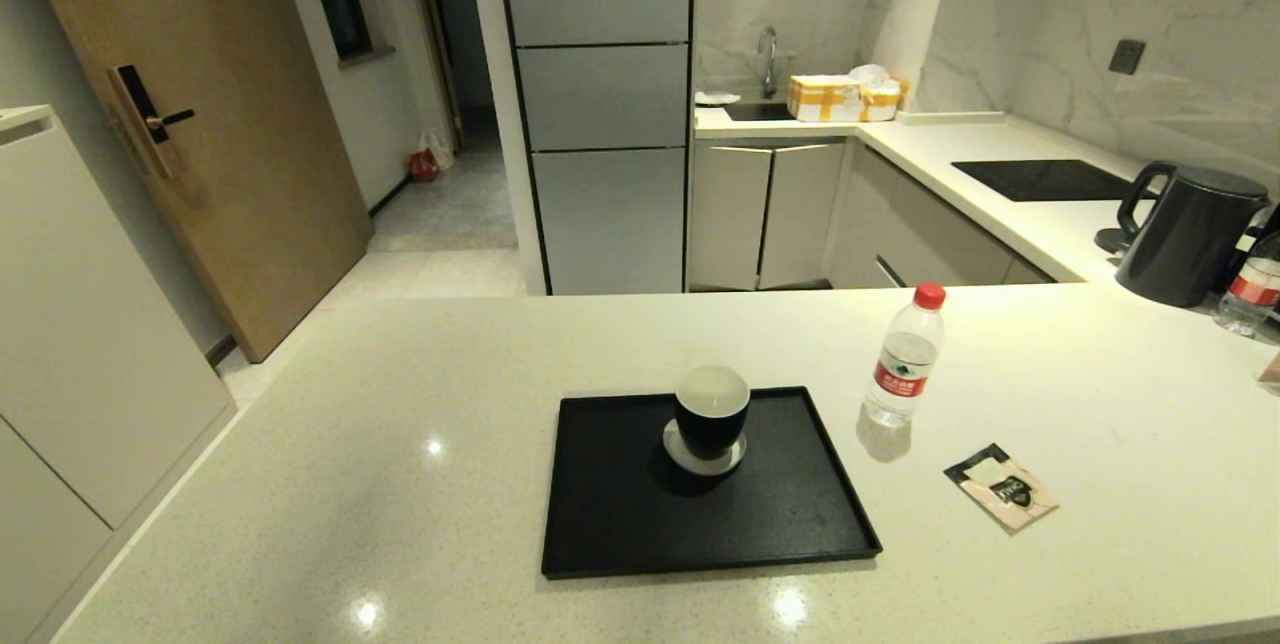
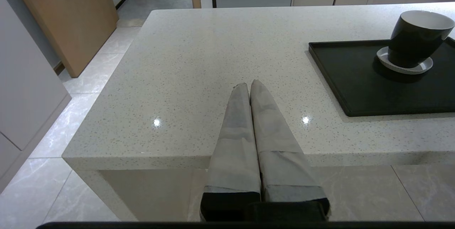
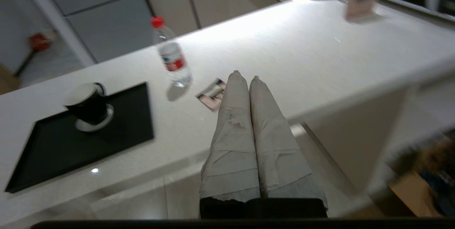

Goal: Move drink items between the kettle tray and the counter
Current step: Return the tea bag to its original position

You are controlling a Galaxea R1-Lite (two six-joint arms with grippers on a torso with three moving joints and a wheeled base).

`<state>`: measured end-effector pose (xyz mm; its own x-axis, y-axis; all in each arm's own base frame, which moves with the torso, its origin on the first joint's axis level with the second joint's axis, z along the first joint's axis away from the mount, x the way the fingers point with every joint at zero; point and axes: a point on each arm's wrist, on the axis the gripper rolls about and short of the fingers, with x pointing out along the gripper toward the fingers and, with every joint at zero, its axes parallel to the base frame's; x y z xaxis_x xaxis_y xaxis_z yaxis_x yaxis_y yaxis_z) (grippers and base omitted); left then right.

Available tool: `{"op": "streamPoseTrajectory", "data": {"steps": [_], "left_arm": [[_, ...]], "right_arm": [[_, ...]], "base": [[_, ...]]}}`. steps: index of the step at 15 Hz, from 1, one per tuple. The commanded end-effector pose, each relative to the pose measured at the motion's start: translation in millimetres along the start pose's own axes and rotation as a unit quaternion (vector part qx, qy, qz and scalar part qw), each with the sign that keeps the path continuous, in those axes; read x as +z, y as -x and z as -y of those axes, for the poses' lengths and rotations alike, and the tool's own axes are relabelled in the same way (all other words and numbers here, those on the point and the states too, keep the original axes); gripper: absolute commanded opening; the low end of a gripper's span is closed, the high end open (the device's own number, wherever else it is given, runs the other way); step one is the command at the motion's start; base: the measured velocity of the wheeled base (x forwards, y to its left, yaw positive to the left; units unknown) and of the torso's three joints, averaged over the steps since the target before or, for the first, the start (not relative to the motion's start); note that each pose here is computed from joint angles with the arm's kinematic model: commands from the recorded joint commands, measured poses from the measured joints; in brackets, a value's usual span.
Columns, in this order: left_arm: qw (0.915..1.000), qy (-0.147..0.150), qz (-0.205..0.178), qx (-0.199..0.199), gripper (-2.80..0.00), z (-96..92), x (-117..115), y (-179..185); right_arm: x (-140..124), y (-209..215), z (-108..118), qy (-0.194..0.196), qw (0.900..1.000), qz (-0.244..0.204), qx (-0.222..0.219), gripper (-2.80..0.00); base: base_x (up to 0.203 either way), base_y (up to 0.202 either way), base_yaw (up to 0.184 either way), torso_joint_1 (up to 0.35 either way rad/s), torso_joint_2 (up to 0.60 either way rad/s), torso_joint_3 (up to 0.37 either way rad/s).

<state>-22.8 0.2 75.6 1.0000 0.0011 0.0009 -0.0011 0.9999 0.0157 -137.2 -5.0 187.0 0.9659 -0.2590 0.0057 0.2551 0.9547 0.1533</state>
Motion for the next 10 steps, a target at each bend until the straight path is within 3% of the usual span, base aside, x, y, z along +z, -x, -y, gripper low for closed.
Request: {"op": "streamPoseTrajectory", "data": {"steps": [1,4,6,8,9,10], "left_arm": [[1.0,0.0,0.0,0.0,-2.8,0.0,0,0],[1.0,0.0,0.0,0.0,-2.8,0.0,0,0],[1.0,0.0,0.0,0.0,-2.8,0.0,0,0],[1.0,0.0,0.0,0.0,-2.8,0.0,0,0],[1.0,0.0,0.0,0.0,-2.8,0.0,0,0],[1.0,0.0,0.0,0.0,-2.8,0.0,0,0]], "right_arm": [[-14,-29,-7,0.01,0.999,0.032,0.029,-2.8],[-43,-73,-15,0.062,0.994,0.069,0.065,-2.8],[-75,-97,-19,0.115,0.984,0.096,0.094,-2.8],[-102,-108,-18,0.161,0.978,0.07,0.116,-2.8],[-110,-109,-18,0.163,0.978,0.033,0.127,-2.8],[-113,-109,-18,0.139,0.981,0.016,0.132,-2.8]], "base": [[0.0,0.0,0.0,0.0,0.0,0.0],[0.0,0.0,0.0,0.0,0.0,0.0],[0.0,0.0,0.0,0.0,0.0,0.0],[0.0,0.0,0.0,0.0,0.0,0.0],[0.0,0.0,0.0,0.0,0.0,0.0],[0.0,0.0,0.0,0.0,0.0,0.0]]}}
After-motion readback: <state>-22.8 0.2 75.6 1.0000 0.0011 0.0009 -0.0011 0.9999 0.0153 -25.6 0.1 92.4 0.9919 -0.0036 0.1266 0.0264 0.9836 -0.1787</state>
